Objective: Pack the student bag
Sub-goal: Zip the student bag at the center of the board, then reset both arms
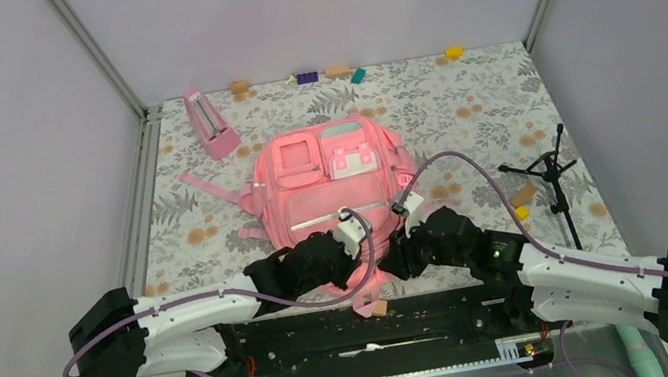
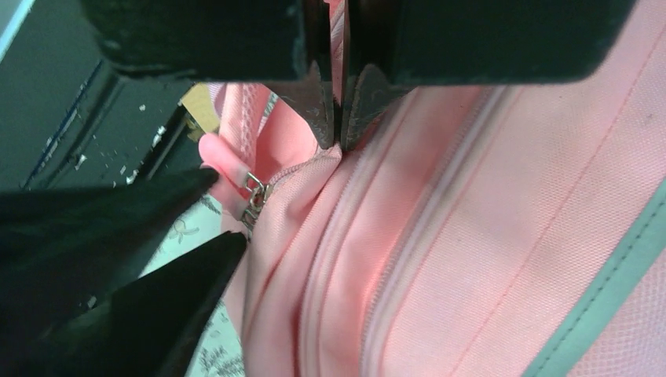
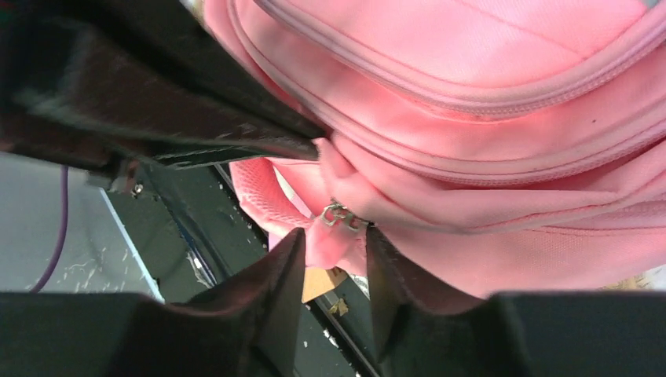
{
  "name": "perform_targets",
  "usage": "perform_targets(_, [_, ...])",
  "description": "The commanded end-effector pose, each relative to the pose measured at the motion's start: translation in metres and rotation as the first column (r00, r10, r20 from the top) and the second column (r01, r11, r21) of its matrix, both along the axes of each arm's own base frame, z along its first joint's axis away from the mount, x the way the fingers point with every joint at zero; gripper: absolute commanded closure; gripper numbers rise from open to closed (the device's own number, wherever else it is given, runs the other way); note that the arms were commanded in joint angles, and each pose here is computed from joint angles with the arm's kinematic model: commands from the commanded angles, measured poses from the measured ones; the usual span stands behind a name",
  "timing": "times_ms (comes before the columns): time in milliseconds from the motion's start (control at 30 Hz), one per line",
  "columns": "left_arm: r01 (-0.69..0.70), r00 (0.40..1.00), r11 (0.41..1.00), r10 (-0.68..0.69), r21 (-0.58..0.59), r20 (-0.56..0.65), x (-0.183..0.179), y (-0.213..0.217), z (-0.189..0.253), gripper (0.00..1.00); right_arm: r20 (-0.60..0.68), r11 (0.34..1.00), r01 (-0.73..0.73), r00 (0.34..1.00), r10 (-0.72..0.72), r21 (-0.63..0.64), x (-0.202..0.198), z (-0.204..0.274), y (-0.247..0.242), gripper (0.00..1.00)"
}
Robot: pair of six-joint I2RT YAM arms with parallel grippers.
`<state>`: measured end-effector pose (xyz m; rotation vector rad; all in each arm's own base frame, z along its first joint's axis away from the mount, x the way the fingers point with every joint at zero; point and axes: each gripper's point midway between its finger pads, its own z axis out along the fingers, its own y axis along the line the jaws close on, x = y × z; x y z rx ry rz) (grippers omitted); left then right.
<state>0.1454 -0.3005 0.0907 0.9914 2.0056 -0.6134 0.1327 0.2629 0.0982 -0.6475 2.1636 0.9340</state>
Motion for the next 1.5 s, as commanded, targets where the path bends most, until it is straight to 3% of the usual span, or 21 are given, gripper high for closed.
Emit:
perform_targets(0, [-0.075, 0.994, 0.986, 0.087, -0.151, 0.072, 0.039, -0.018, 0.039, 1.0, 0.114, 0.989, 0.115, 0.986, -0.126, 0.094, 0.021, 0.047, -0.005, 0.49])
perform_targets(67, [-0.102, 0.991, 0.984, 0.113, -0.144, 0.076, 0.05, -0.016, 0.041, 1.0, 0.148, 0.975, 0.218, 0.964, -0.221, 0.034, 0.033, 0.046, -0.026, 0.29])
perform_targets(167, [-0.151, 0.985, 0.979, 0.161, -0.136, 0.067, 0.068, -0.012, 0.044, 1.0, 0.187, 0.949, 0.313, 0.934, -0.303, -0.024, 0.048, 0.045, -0.053, 0.16])
perform_targets(500, [-0.22, 0.973, 0.954, 0.231, -0.202, 0.029, 0.119, -0.024, 0.061, 1.0, 0.065, 0.864, 0.499, 0.866, -0.496, -0.065, 0.08, 0.032, -0.11, 0.06])
perform_targets(533, [-0.217, 0.973, 0.954, 0.228, -0.205, 0.031, 0.121, -0.026, 0.063, 0.95, 0.06, 0.857, 0.51, 0.86, -0.507, -0.071, 0.081, 0.032, -0.114, 0.05])
perform_targets(600, [-0.193, 0.978, 0.955, 0.207, -0.224, 0.04, 0.12, -0.03, 0.072, 0.45, 0.063, 0.838, 0.539, 0.842, -0.535, -0.081, 0.083, 0.034, -0.123, 0.0])
perform_targets(633, [-0.173, 0.981, 0.957, 0.189, -0.233, 0.05, 0.118, -0.031, 0.078, 0.31, 0.068, 0.831, 0.549, 0.836, -0.545, -0.087, 0.083, 0.035, -0.127, 0.0])
perform_targets(667, [-0.149, 0.984, 0.958, 0.168, -0.246, 0.061, 0.115, -0.032, 0.085, 0.23, 0.076, 0.823, 0.562, 0.827, -0.557, -0.085, 0.084, 0.038, -0.131, 0.0])
perform_targets(733, [-0.14, 0.983, 0.951, 0.166, -0.275, 0.073, 0.111, -0.028, 0.1, 0.14, 0.096, 0.807, 0.585, 0.811, -0.578, -0.084, 0.084, 0.046, -0.14, 0.0])
perform_targets(967, [-0.241, 0.958, 0.919, 0.278, -0.313, 0.078, 0.102, 0.017, 0.149, 0.01, 0.219, 0.731, 0.678, 0.727, -0.65, -0.08, 0.089, 0.09, -0.178, 0.0])
perform_targets(1067, [-0.367, 0.917, 0.875, 0.398, -0.317, 0.039, 0.106, 0.058, 0.166, 0.01, 0.295, 0.694, 0.718, 0.676, -0.675, -0.057, 0.086, 0.115, -0.195, 0.0])
perform_targets(1200, [-0.545, 0.803, 0.759, 0.594, -0.356, 0.036, 0.105, 0.129, 0.195, 0.01, 0.398, 0.661, 0.75, 0.599, -0.694, 0.025, 0.077, 0.15, -0.215, 0.0])
perform_targets(1300, [-0.608, 0.714, 0.677, 0.695, -0.416, 0.088, 0.096, 0.174, 0.223, 0.01, 0.474, 0.63, 0.771, 0.522, -0.709, 0.094, 0.068, 0.169, -0.233, 0.0])
perform_targets(1467, [-0.667, 0.599, 0.621, 0.776, -0.413, 0.199, 0.076, 0.227, 0.236, 0.01, 0.533, 0.584, 0.778, 0.4, -0.746, 0.232, 0.056, 0.18, -0.252, 0.0])
